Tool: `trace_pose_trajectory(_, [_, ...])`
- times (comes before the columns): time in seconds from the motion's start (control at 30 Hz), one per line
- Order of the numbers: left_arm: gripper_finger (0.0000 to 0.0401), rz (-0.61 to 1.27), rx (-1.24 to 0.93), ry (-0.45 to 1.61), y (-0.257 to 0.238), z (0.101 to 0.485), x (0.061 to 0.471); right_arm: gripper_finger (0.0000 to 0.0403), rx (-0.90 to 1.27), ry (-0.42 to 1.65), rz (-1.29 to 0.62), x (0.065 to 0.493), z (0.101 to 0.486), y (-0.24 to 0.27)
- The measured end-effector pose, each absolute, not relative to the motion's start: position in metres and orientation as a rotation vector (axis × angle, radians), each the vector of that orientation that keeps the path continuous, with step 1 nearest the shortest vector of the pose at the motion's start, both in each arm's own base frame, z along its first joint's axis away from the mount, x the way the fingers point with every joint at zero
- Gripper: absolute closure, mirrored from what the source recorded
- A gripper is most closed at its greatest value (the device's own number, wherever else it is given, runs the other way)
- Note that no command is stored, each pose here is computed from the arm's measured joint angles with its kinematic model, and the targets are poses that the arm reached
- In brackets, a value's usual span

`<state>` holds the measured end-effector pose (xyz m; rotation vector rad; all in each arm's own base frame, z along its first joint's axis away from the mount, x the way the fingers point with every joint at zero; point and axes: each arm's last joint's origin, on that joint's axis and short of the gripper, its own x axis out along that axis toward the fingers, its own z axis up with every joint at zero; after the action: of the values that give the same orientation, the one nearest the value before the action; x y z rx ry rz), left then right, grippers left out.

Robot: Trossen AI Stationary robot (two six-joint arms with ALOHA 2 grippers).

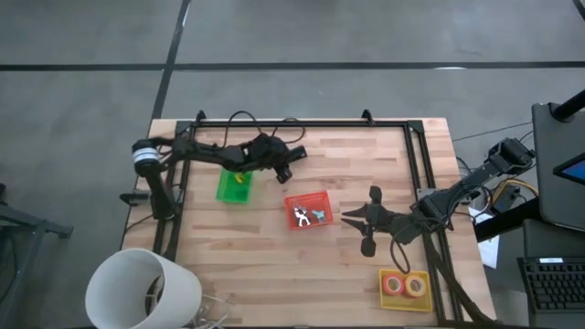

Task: Pick and place Stapler, Stapler remover, tape
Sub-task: Put the black stapler into the green bin

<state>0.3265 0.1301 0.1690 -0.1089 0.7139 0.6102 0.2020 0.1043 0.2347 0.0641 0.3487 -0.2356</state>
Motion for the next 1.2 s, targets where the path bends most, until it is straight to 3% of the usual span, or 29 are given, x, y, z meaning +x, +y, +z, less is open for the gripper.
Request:
trace_pose_trajectory(0.47, [0.0186, 0.583, -0.172, 0.812, 0.147, 0.147, 0.330, 0.0345, 0.066, 0.350, -0.236, 0.202, 0.233, 0.104])
trace_pose_trajectory(0.77, [0.0274, 0.591, -0.173, 0.807, 0.148, 0.147, 0.330, 0.0345, 0.068, 0.340, -0.233, 0.202, 0.233, 0.104])
trace_pose_trajectory(1.2, [0.0274, 0.560, -0.168, 0.844, 0.132, 0.161, 0.326, 0.0350, 0.069, 0.343, -0.234, 0.201, 0.231, 0.104])
